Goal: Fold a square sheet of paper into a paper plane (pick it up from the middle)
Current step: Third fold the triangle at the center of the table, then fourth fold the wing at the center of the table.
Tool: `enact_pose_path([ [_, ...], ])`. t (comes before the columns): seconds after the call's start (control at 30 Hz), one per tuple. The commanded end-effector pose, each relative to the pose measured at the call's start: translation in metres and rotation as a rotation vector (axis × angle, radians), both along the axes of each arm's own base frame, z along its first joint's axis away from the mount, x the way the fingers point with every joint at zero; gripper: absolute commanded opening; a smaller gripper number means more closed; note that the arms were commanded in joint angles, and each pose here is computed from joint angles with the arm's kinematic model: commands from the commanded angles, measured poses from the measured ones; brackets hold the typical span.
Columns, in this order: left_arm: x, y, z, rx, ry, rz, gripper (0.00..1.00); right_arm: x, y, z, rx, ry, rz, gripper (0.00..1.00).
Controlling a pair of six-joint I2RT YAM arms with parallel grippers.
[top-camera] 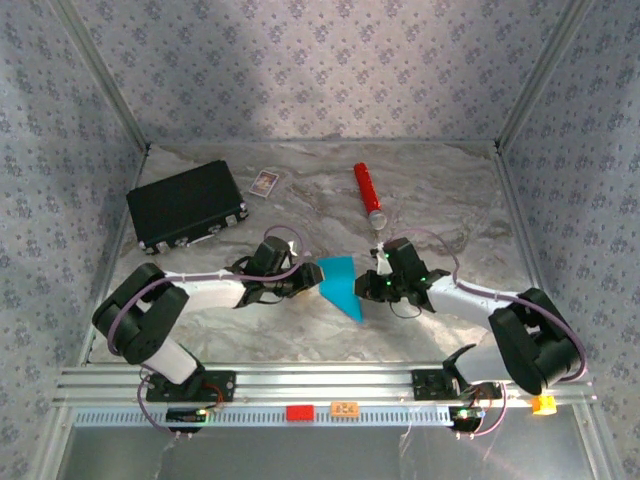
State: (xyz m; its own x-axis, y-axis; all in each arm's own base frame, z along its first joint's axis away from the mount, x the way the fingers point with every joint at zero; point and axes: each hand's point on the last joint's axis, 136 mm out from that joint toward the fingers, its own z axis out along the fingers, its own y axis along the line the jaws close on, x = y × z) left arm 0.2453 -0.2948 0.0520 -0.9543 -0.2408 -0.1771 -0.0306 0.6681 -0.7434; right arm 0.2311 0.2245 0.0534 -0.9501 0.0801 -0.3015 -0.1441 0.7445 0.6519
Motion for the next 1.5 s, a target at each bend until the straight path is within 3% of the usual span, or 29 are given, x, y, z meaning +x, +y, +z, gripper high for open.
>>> enact_pose_path([
  [0.0,0.003,-0.007,0.004,-0.043,0.006,-0.016,0.52,0.000,-0.002,0.005,0.025,-0.014,-0.003,0.12],
  [0.5,0.008,-0.019,0.003,-0.088,0.020,-0.032,0.54,0.001,-0.010,0.006,0.049,-0.018,-0.041,0.12],
  [0.77,0.014,-0.028,0.007,-0.135,0.023,-0.029,0.49,0.001,-0.012,0.005,0.052,-0.015,-0.046,0.12],
  [1.07,0.018,-0.039,0.006,-0.179,0.043,-0.033,0.34,0.001,-0.013,0.004,0.051,-0.012,-0.052,0.12],
  [1.23,0.020,-0.042,0.005,-0.198,0.051,-0.027,0.19,0.001,-0.015,0.005,0.045,-0.011,-0.058,0.13],
  [1.47,0.021,-0.035,0.009,-0.194,0.027,0.007,0.02,0.003,-0.026,0.010,-0.023,-0.053,-0.082,0.24],
])
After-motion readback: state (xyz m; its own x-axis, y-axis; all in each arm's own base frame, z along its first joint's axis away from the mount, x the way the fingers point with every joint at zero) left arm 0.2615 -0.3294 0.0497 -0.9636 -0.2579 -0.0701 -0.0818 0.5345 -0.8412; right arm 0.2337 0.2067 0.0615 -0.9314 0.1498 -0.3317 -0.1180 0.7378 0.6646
